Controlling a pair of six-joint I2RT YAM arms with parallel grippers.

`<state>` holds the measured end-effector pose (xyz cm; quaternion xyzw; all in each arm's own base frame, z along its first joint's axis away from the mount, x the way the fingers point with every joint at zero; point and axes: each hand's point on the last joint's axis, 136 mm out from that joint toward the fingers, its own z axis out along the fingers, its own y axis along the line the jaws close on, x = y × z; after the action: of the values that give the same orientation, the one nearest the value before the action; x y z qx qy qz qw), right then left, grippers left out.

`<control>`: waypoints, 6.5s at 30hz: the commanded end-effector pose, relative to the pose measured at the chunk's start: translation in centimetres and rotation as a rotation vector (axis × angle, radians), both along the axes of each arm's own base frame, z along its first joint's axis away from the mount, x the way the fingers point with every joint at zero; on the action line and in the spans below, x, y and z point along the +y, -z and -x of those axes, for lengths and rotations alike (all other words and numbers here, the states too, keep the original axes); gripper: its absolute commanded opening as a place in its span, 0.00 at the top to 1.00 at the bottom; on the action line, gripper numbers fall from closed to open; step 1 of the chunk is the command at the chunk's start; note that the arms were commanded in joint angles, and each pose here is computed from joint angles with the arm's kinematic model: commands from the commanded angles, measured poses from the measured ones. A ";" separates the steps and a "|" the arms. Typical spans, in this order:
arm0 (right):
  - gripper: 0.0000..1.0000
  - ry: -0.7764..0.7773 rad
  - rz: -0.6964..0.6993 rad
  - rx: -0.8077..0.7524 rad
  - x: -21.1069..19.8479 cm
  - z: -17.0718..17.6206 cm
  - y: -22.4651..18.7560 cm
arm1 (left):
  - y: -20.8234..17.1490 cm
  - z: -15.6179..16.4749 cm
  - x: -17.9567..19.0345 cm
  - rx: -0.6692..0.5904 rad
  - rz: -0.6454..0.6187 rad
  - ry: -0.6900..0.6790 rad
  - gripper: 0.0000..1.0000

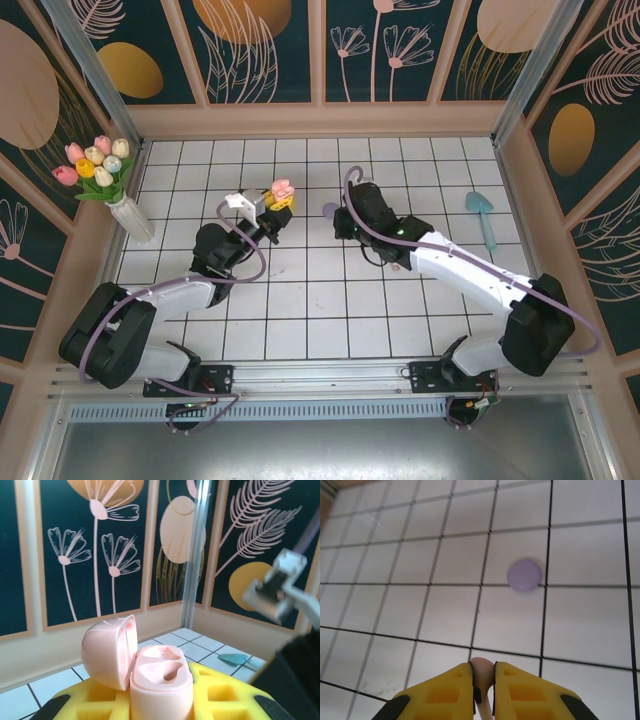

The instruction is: Insert the wireless bluetooth earbuds into the charging case

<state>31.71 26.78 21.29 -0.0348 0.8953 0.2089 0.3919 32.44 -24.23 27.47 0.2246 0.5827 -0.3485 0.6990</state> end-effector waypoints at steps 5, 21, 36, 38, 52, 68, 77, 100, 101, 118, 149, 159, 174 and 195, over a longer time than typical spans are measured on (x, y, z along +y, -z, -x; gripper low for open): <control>0.85 -0.049 -0.142 -0.228 0.9 -1.1 -9.7 | -0.8 1.4 -1.9 -0.083 -0.057 0.122 1.00; 0.84 -0.214 -0.349 -0.482 3.1 0.3 -18.7 | -1.7 1.6 -3.3 -0.182 -0.085 0.185 1.00; 0.84 -0.365 -0.444 -0.582 4.2 3.0 -19.4 | -4.3 0.3 -4.0 -0.276 -0.069 0.160 1.00; 0.84 -0.383 -0.447 -0.591 4.4 3.2 -19.4 | -4.6 0.2 -4.1 -0.281 -0.068 0.164 1.00; 0.84 -0.405 -0.438 -0.597 5.4 2.9 -18.6 | -5.6 0.1 -4.5 -0.294 -0.067 0.179 1.00; 0.85 -0.444 -0.432 -0.548 7.3 2.6 -16.8 | -6.0 0.2 -4.7 -0.293 -0.062 0.189 1.00; 0.85 -0.425 -0.418 -0.545 7.2 1.9 -16.3 | -5.9 0.4 -4.7 -0.291 -0.062 0.193 1.00; 0.85 -0.410 -0.465 -0.613 6.0 2.8 -19.8 | -5.5 0.2 -4.8 -0.276 -0.068 0.192 1.00; 0.85 -0.408 -0.466 -0.614 6.0 2.8 -19.8 | -5.5 0.2 -4.8 -0.273 -0.067 0.192 1.00; 0.86 -0.367 -0.444 -0.587 5.7 0.9 -17.8 | -6.4 1.0 -4.8 -0.285 -0.050 0.220 1.00; 0.86 -0.394 -0.419 -0.490 6.1 1.3 -13.8 | -7.5 0.5 -4.7 -0.301 -0.035 0.195 1.00; 0.87 -0.416 -0.370 -0.482 6.3 1.3 -12.8 | -7.6 0.5 -4.8 -0.296 -0.029 0.200 1.00; 0.54 -0.374 -0.428 -0.508 3.9 1.8 -16.6 | -6.7 0.4 -4.8 -0.278 -0.019 0.202 1.00; 0.47 0.453 -0.216 0.210 -12.3 1.2 4.6 | -5.3 1.0 -3.4 -0.265 -0.005 0.149 1.00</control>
<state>33.26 17.72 23.50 0.1358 0.8571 0.2679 0.4185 32.43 -28.05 30.93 0.3214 0.4968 -0.3602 0.7213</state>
